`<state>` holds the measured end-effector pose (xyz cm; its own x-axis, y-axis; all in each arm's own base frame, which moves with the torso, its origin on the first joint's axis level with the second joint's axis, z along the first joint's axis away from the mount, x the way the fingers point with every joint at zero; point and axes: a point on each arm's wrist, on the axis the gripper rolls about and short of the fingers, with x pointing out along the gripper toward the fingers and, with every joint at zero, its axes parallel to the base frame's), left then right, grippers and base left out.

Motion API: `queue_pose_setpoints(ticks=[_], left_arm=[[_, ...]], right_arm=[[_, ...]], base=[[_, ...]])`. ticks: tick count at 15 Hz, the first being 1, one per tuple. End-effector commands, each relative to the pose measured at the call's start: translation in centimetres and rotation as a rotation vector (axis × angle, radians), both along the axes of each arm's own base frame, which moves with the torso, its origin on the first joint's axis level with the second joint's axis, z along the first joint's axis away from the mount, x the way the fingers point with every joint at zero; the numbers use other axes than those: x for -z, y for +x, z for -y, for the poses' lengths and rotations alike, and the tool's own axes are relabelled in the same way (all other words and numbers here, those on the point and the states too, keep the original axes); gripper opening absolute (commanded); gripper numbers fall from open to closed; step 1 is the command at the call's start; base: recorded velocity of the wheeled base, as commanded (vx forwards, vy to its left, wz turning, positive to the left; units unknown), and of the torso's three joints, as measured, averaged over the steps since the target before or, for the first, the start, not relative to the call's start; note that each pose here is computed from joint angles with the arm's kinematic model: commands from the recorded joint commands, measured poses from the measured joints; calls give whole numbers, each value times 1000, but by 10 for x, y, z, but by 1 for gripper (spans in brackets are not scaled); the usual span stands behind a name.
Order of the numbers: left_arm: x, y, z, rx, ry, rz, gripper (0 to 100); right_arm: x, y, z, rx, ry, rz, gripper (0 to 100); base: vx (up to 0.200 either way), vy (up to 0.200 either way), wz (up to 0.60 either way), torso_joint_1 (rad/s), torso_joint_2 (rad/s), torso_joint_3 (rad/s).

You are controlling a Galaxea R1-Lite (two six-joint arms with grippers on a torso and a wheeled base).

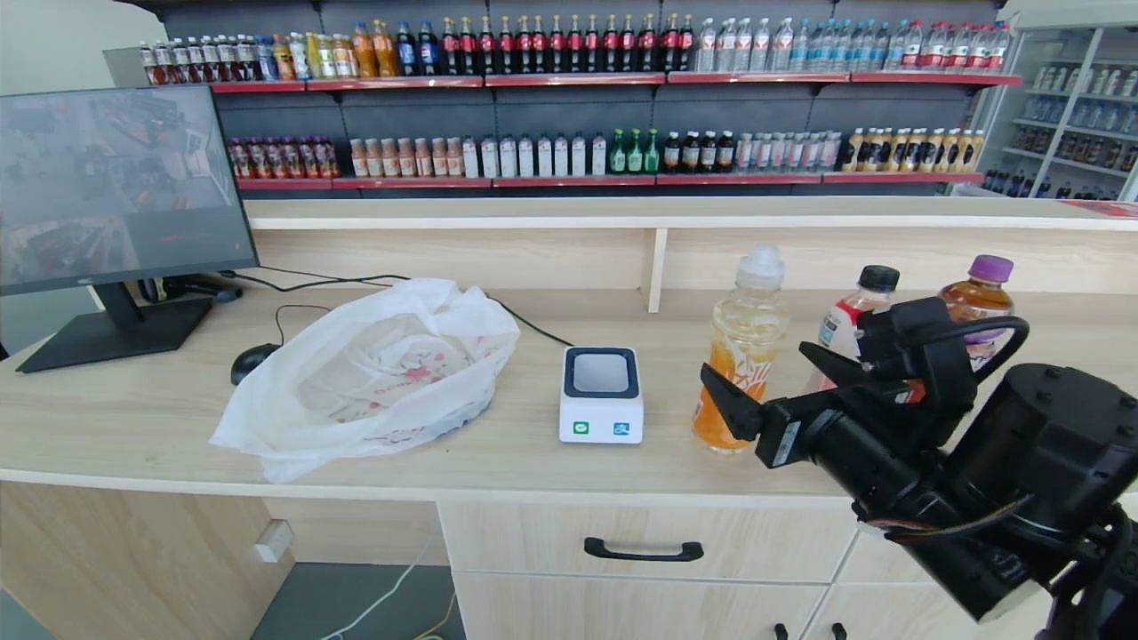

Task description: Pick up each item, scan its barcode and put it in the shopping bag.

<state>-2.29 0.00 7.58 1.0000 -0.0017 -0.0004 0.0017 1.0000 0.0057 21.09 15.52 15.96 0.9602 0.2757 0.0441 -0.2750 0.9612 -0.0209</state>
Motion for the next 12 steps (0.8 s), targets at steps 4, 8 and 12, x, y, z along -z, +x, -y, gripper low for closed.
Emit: queue_pose_setpoints(ticks=[4,8,12], left_arm=[[0,0,0,0,0,0,100],[0,0,0,0,0,0,100],[0,0,0,0,0,0,100]], right_arm=[[15,4,-4,30,-27,-37,100],[17,8,-3,54,-19,-38,100],[22,13,-7,82,-11,-29,100]], base=[[0,0,0,0,0,0],[0,0,0,0,0,0],[0,0,0,0,0,0]])
